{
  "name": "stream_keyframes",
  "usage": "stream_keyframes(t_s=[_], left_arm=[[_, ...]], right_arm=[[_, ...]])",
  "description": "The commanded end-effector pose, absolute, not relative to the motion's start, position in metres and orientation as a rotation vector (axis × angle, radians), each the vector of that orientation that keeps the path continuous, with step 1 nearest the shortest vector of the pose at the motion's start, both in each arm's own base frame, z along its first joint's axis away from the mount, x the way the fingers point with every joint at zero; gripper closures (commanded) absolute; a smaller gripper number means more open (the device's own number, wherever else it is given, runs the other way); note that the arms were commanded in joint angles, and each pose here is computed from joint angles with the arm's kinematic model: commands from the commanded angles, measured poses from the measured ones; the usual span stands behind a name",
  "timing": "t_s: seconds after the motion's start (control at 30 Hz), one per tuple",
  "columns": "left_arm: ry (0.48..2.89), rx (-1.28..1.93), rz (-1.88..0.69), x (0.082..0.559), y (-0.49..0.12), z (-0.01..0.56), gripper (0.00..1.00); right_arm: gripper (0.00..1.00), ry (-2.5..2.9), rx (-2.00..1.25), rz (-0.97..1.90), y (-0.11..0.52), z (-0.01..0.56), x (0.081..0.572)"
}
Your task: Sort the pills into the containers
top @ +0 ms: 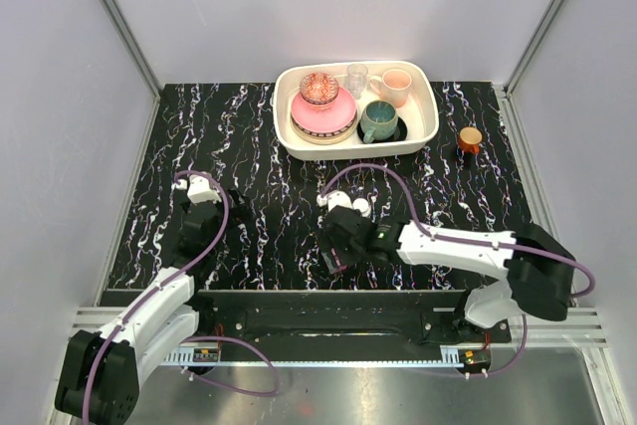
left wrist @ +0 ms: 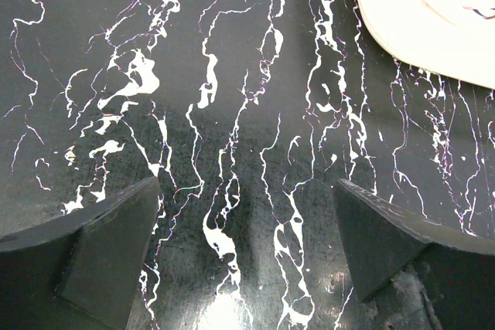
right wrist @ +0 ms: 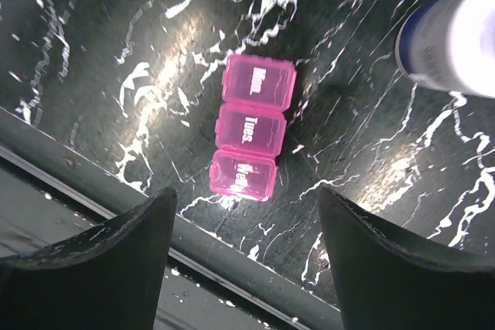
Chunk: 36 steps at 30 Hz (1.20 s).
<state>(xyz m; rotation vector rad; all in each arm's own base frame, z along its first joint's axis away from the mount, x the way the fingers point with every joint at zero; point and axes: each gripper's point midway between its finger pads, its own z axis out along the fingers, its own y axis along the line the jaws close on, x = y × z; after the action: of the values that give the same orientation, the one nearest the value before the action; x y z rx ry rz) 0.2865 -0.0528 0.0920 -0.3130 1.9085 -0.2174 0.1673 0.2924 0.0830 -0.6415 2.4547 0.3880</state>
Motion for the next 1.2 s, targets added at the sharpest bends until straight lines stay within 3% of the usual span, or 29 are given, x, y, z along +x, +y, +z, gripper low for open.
stream_keyframes(t_s=[0.0,0.67,0.9,1.0,1.07,1.17], left_arm=[[1.849,-0.303,-0.259,0.295,-0.059,0.113,0.01],[1.849,-0.306,-0.257,0.295,-0.058,0.112,0.01],[1.849,-0.305,-0.258,0.295,-0.059,0.113,0.01],[1.850,-0.306,-0.256,0.295,-0.059,0.112,0.01],[1.850,-0.308,-0.256,0.295,-0.058,0.112,0.01],[1.852,-0.307,-0.254,0.295,-0.058,0.112,0.01]], right_arm=[[0.20,2.486,-0.626,0.298,0.297,0.069,0.165],[0.26,2.540,-0.598,0.290,0.316,0.034,0.163],[0.34,2.554,-0.541,0.288,0.314,0.033,0.162],[0.40,2.563,-0.517,0.287,0.311,0.034,0.161],[0.50,2.567,-0.517,0.284,0.311,0.032,0.160],[0.77,2.579,-0.538,0.286,0.310,0.031,0.156]])
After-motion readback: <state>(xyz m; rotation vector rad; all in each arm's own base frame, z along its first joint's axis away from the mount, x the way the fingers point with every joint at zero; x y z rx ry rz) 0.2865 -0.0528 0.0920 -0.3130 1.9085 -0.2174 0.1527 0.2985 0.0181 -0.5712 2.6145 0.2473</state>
